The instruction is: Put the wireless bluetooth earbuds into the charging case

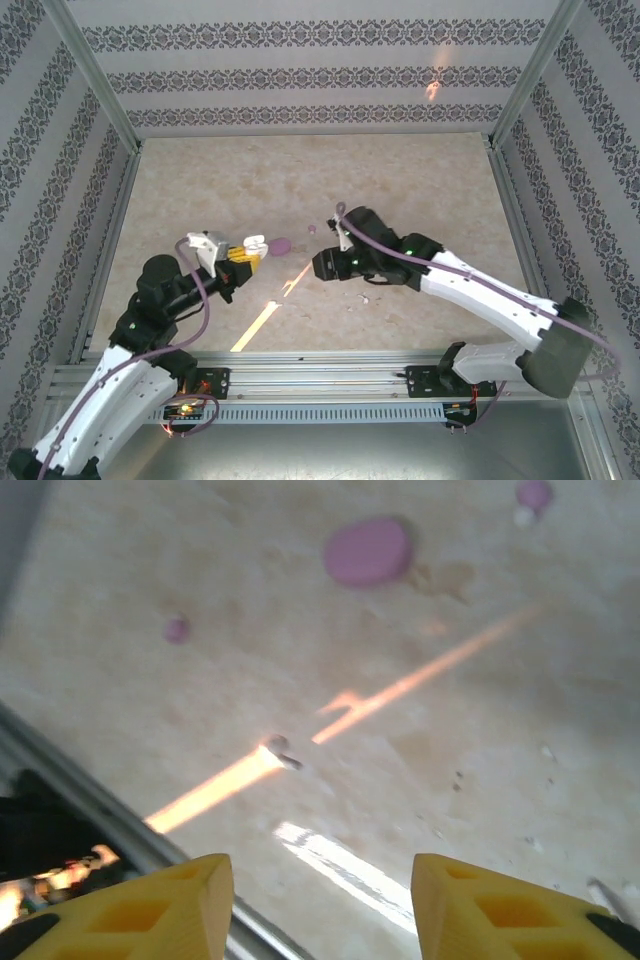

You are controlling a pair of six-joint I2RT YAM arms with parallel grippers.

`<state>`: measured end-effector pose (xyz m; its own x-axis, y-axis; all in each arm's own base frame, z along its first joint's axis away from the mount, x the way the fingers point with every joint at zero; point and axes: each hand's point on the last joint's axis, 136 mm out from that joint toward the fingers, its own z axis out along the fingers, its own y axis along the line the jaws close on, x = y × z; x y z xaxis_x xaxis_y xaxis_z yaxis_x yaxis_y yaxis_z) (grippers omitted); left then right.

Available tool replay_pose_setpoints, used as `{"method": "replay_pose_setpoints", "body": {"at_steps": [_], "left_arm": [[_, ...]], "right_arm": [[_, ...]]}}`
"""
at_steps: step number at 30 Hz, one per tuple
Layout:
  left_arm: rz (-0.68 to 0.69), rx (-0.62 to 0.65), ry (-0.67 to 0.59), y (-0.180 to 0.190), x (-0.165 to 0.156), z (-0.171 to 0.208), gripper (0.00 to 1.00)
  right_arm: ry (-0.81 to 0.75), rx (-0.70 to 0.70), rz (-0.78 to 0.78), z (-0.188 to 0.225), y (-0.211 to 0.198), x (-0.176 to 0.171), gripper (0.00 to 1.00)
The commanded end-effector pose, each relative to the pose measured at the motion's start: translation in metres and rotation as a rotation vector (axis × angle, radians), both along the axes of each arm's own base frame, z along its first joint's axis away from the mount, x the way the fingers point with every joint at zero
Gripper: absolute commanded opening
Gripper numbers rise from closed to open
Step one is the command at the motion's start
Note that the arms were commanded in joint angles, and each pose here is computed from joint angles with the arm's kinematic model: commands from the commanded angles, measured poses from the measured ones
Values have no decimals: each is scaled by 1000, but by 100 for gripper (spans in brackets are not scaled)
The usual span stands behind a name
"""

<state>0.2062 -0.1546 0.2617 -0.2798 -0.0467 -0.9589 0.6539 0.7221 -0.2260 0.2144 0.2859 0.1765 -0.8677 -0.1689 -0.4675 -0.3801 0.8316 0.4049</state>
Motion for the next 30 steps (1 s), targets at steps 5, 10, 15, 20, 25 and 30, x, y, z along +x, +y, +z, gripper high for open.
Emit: {"method": "replay_pose_setpoints", "body": {"at_steps": [5, 10, 15, 20, 25, 30], "left_arm": [[311, 83, 109, 59, -7, -41, 0], [472, 124, 142, 90, -10, -51, 0], [532, 125, 154, 99, -8, -56, 0], [627, 158, 166, 117, -8, -59, 0], [611, 166, 174, 113, -5, -64, 0], [594, 185, 189, 109, -1, -70, 0]], "right_arm": [[-53, -282, 39, -47, 45, 0, 44], [-35, -342, 144, -74, 91, -10, 38], [10, -407, 216, -102, 116, -20, 33], [65, -471, 255, -129, 122, -22, 37], [73, -506, 283, -139, 126, -19, 36], [83, -525, 289, -146, 128, -16, 36]]}}
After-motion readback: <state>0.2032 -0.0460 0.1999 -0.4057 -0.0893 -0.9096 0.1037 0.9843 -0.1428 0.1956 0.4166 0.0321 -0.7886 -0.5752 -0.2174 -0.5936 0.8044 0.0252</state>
